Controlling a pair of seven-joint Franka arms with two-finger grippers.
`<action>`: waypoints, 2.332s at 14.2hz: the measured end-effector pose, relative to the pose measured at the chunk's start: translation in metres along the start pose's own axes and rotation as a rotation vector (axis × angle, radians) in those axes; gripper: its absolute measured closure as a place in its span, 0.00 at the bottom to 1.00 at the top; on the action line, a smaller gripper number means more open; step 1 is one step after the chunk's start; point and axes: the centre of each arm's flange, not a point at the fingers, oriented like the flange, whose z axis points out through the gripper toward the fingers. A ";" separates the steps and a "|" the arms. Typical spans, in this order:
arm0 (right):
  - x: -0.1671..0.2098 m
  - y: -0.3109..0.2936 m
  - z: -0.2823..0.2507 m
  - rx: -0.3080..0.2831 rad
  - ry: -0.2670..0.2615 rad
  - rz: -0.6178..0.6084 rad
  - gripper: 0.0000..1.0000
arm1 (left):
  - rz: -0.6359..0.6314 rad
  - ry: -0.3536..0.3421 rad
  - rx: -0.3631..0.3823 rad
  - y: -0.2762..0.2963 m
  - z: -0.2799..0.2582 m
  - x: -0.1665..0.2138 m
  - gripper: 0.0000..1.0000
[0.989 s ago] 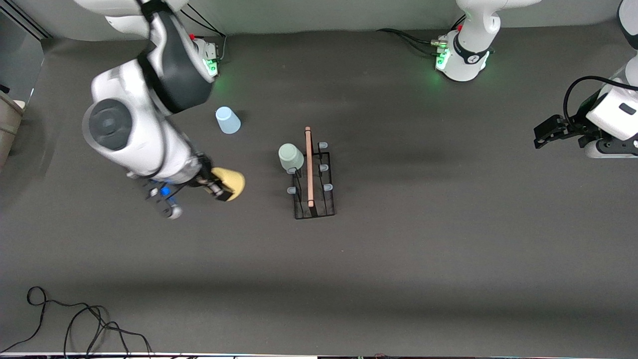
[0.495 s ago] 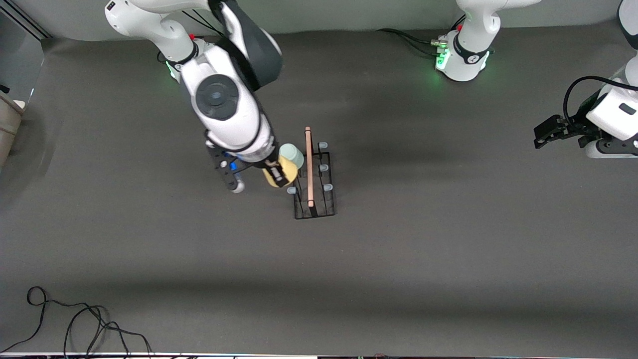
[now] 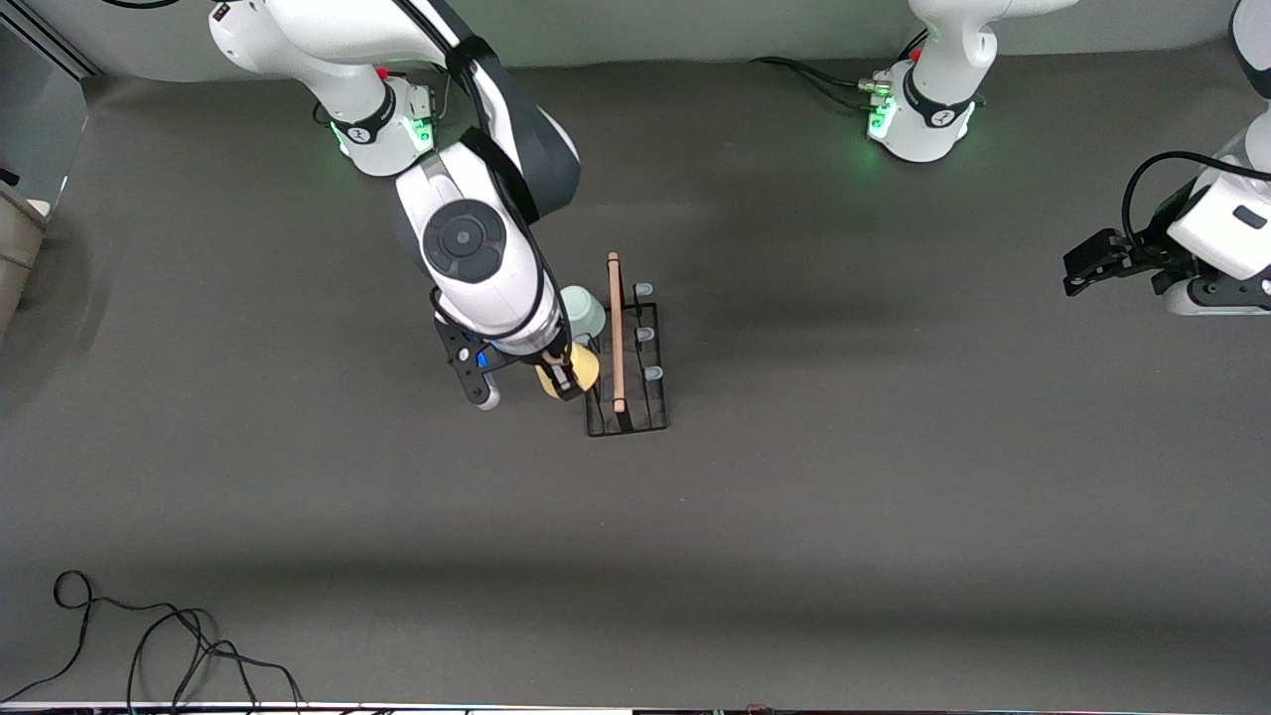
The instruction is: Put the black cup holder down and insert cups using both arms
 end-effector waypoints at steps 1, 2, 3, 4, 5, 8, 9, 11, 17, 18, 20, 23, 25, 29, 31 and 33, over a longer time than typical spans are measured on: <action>0.000 -0.001 0.009 -0.001 0.003 0.001 0.32 | 0.000 0.000 0.000 0.000 0.000 0.000 0.00; -0.001 -0.002 0.017 -0.002 0.006 0.000 0.32 | 0.000 0.000 0.000 0.000 0.000 0.000 0.00; -0.003 -0.002 0.024 0.000 0.008 -0.003 0.32 | 0.000 -0.001 0.000 0.000 0.000 0.000 0.00; -0.005 -0.003 0.032 0.002 0.011 -0.006 0.32 | 0.000 -0.001 0.000 0.000 0.000 0.000 0.00; -0.006 -0.004 0.039 0.005 0.014 -0.007 0.32 | 0.000 -0.001 0.000 0.000 0.000 0.000 0.00; -0.004 -0.005 0.062 0.011 0.022 -0.004 0.32 | 0.000 -0.001 0.000 0.000 0.000 0.000 0.00; -0.003 -0.005 0.069 0.010 0.025 -0.003 0.32 | 0.000 -0.001 0.000 0.000 0.001 0.000 0.00; -0.002 -0.006 0.084 0.002 0.031 -0.002 0.32 | 0.000 -0.001 0.000 0.000 0.001 0.000 0.00; -0.002 -0.010 0.085 0.015 0.034 -0.001 0.08 | 0.000 -0.001 0.000 0.000 0.001 0.000 0.00; -0.001 -0.011 0.075 0.017 0.032 0.000 0.01 | 0.000 -0.001 0.000 0.000 0.001 0.000 0.00; -0.002 -0.010 0.040 -0.005 0.024 -0.002 0.00 | 0.000 -0.001 0.000 0.000 0.000 0.000 0.00; -0.010 0.001 -0.039 -0.028 0.001 -0.022 0.00 | 0.000 -0.001 0.000 0.000 0.001 0.000 0.00; -0.006 0.019 -0.092 -0.032 -0.014 -0.086 0.00 | 0.000 -0.001 0.000 0.000 0.001 0.000 0.00; 0.049 0.061 -0.176 -0.053 -0.025 -0.286 0.00 | 0.000 -0.001 0.000 0.000 0.001 0.000 0.00; 0.082 0.078 -0.203 -0.045 -0.003 -0.383 0.00 | 0.000 -0.001 0.000 0.000 0.001 0.000 0.00; 0.108 0.093 -0.221 -0.041 0.005 -0.480 0.00 | 0.000 -0.001 0.000 0.000 0.001 0.000 0.00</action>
